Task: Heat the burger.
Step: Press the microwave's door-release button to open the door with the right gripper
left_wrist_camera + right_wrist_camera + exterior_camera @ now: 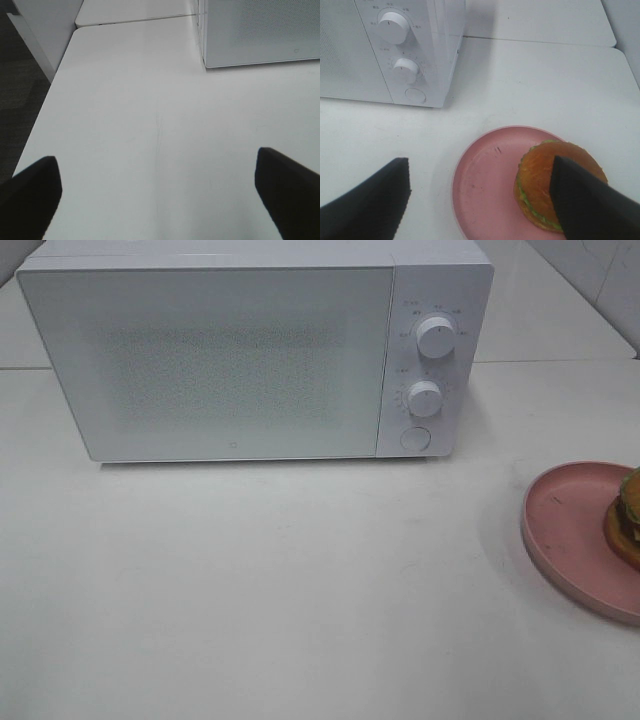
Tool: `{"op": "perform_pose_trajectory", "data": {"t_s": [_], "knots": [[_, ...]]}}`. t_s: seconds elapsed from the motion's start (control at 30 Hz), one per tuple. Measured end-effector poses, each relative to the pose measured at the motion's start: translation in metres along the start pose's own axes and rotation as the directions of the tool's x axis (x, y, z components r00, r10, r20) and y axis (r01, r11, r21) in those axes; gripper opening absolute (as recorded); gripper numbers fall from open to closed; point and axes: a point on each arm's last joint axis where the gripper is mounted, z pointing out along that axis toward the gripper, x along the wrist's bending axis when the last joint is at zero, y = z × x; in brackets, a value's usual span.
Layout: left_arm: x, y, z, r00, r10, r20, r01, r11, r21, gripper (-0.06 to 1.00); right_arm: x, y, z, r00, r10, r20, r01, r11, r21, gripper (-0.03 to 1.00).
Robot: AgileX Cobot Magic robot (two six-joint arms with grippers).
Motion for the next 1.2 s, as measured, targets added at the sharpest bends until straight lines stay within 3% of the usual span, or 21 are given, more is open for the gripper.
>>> {"op": "perform_pose_trajectory", "data": {"t_s": [0.63,0.8,1.07,1.2], "knots": [[0.000,0.000,0.000,1.000,0.000,0.000,0.000,1.000,0.000,0.97,0.005,0.022,0.071,1.000,0.019,-0.025,-0.020,0.998,-0.057,0.76],[0.000,0.000,0.000,1.000,0.000,0.000,0.000,1.000,0.000,0.97,0.007,0.023,0.101,0.999,0.016,-0.044,-0.023,0.986,-0.166,0.76],[0.000,0.000,0.000,1.000,0.000,0.000,0.000,1.000,0.000,0.97,0.010,0.012,0.123,0.998,0.036,-0.054,-0.048,0.970,-0.238,0.76],[0.000,0.000,0.000,1.000,0.000,0.000,0.000,1.000,0.000,0.97,0.022,0.000,0.134,0.999,0.002,-0.046,-0.015,0.958,-0.287,0.76]]}}
